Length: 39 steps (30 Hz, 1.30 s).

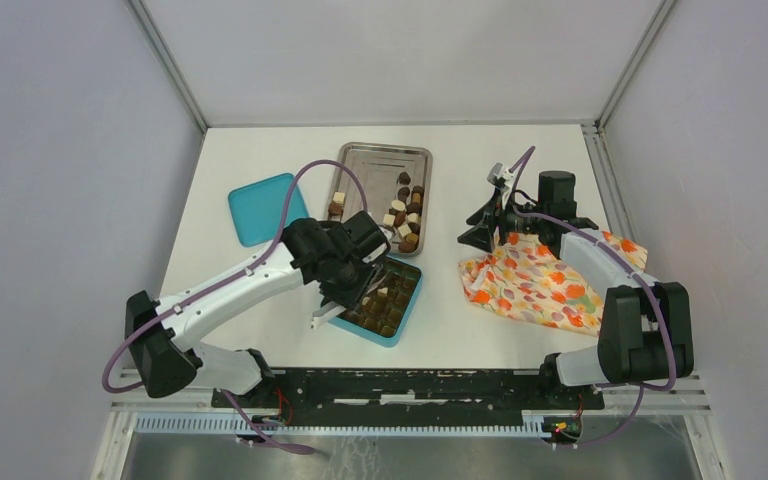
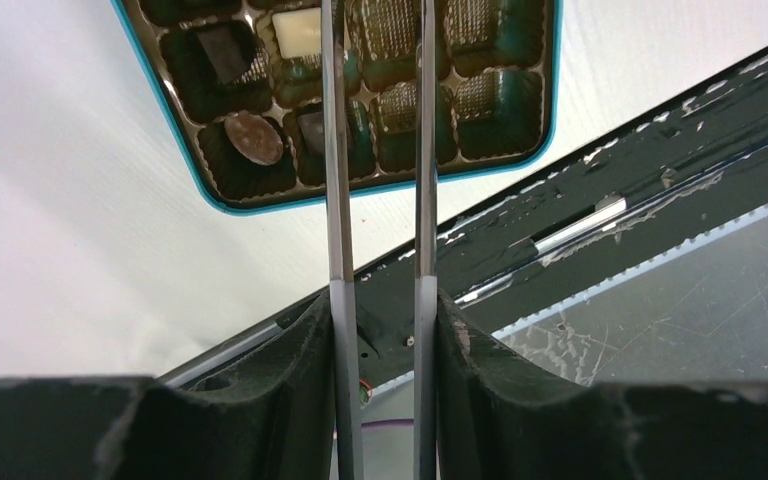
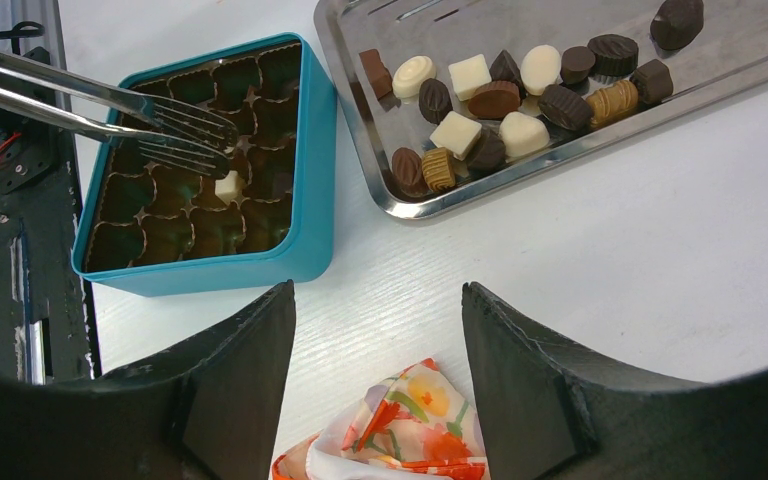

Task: Pack the chocolate
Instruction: Pick up the fake chocolate from the plate.

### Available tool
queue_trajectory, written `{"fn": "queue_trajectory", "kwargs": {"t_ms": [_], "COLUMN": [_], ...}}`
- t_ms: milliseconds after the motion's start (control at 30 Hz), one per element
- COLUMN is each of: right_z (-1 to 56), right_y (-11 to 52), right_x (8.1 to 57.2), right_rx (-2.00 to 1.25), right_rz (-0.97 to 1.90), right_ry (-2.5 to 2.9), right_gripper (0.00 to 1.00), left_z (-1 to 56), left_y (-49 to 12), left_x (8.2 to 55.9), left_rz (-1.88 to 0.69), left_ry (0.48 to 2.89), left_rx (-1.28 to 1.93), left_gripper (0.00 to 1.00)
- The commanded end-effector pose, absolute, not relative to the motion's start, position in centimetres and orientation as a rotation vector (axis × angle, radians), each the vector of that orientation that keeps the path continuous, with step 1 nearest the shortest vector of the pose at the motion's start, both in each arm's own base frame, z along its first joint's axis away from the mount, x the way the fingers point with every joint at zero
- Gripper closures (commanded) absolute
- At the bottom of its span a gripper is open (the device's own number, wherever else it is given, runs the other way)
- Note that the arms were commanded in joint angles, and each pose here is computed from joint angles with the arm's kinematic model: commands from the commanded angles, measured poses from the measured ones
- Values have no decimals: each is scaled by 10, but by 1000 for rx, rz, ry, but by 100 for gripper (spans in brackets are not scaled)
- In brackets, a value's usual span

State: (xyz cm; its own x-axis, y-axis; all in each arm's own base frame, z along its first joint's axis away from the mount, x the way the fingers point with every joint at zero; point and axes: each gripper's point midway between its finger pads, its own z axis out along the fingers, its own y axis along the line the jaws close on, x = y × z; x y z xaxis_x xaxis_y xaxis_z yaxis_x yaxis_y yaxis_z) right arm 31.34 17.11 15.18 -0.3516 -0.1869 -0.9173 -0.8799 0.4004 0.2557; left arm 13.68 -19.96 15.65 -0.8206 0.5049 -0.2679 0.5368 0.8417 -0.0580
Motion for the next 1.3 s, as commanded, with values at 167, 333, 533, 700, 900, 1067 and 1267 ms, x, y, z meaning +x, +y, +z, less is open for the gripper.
{"fn": "queue_trajectory", "kwargs": {"t_ms": [167,333,533,700,900,1067,1267], "right_z": [160,161,163,164,162,161,159], "right_y": [175,174,174,173,173,173,173], "right_x": [314,313,312,312,312,313,313], "right_rx": [-958,-960,-964,-970,-973,-974,-977], "right_rz": [989,986,980,967,963,965,964], "right_ry": [1735,1729,1721,1715,1719,1723,1725], "right_gripper": [32,32,32,32,32,32,32], "left_z": [208,210,208,189,169,156,144], "left_y": [-217,-222,-227,-233,-235,-239,-237], "left_x": [173,204,254,282,302,310,317], "left_rz": [-339,-358,-365,-295,-176,-131,-55], "left_ry": [2523,2464,2442,2504,2575,2618,2664], "left_rx": [583,493,426,475,526,562,594], "left_gripper": [62,62,62,62,58,56,55]}}
